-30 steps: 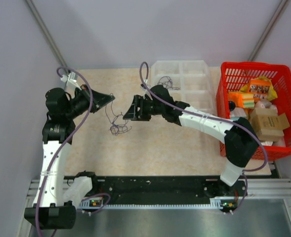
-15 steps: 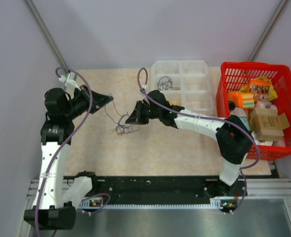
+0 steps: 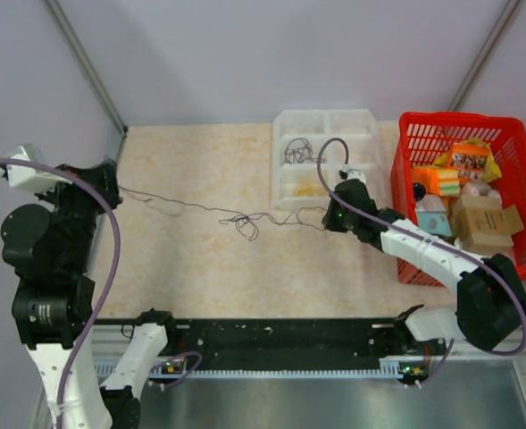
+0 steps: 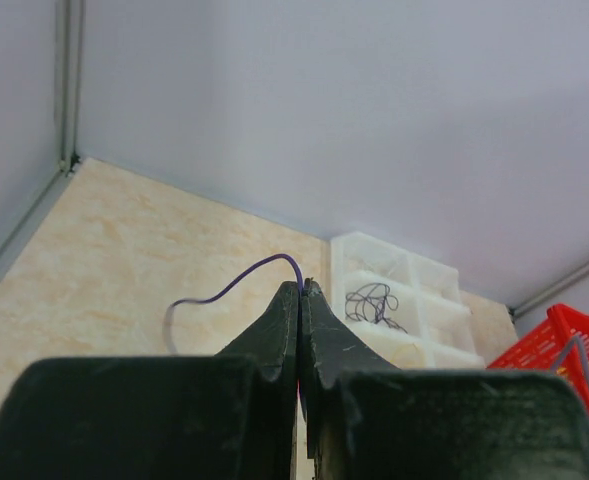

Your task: Untangle the cables

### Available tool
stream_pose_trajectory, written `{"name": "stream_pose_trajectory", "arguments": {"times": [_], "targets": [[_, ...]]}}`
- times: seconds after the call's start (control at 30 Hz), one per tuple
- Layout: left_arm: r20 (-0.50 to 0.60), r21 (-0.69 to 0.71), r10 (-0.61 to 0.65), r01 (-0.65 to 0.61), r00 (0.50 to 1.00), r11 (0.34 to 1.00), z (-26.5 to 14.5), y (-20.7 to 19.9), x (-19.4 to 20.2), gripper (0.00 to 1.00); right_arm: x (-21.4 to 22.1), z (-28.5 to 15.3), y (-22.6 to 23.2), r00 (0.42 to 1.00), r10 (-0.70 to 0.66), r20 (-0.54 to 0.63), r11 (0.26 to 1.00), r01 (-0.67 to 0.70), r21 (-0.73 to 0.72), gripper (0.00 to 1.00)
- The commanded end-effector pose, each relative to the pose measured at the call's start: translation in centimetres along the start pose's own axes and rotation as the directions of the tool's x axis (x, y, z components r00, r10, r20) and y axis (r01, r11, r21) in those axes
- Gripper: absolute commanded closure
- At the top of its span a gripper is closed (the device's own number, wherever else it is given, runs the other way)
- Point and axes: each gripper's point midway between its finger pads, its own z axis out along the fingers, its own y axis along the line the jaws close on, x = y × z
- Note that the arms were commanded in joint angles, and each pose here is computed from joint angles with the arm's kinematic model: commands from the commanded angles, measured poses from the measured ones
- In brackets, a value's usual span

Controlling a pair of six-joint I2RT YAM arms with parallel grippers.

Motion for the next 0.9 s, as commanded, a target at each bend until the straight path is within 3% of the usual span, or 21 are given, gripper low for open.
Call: {"name": "stream_pose_trajectory", "arguments": {"times": [0.0,0.2,0.37,0.47,0.63,0.73,0.87], "targets": [[0.115,-0.155,0.086,-0.068,0.990,0.986,-0.8,2.1,-3.9,1.00,-0.2,-0.5,-5.8,0.998,-0.055,0.033,0.978,0.047,0.204,1.00],[0.338,-0.246,0.174,-0.091,0.925,0.965,-5.3,1.4,-12.0,1.00,-1.0,-0.3,-8.0,0.993,-0.110,0.040,0.947,0.092,0.309,1.00],[0.551,-0.342,0.248,-0.056,0.797,0.938,-11.4,1.1,-19.4,1.00,0.6,0.7,-10.3,0.994,-0.108,-0.005,0.914,0.101,0.393,1.00],[0.610,-0.302,0.248,-0.068,0.752,0.951,-12.8,-0.3,-21.3,1.00,1.1,0.6,-11.5,0.994,-0.106,0.008,0.897,0.092,0.431,1.00],[0.629,-0.323,0.273,-0.075,0.728,0.943,-13.0,-0.6,-22.8,1.00,1.0,0.4,-13.2,0.993,-0.122,0.007,0.875,0.104,0.473,1.00],[0.610,-0.250,0.219,-0.077,0.761,0.965,-11.5,-1.3,-21.5,1.00,0.4,0.9,-9.4,0.985,-0.174,0.001,0.944,0.166,0.284,1.00],[0.381,-0.020,0.115,-0.116,0.917,0.993,-2.8,-3.3,-13.5,1.00,-1.9,-1.3,-2.2,0.968,-0.241,0.062,0.970,0.239,0.047,1.00]]}}
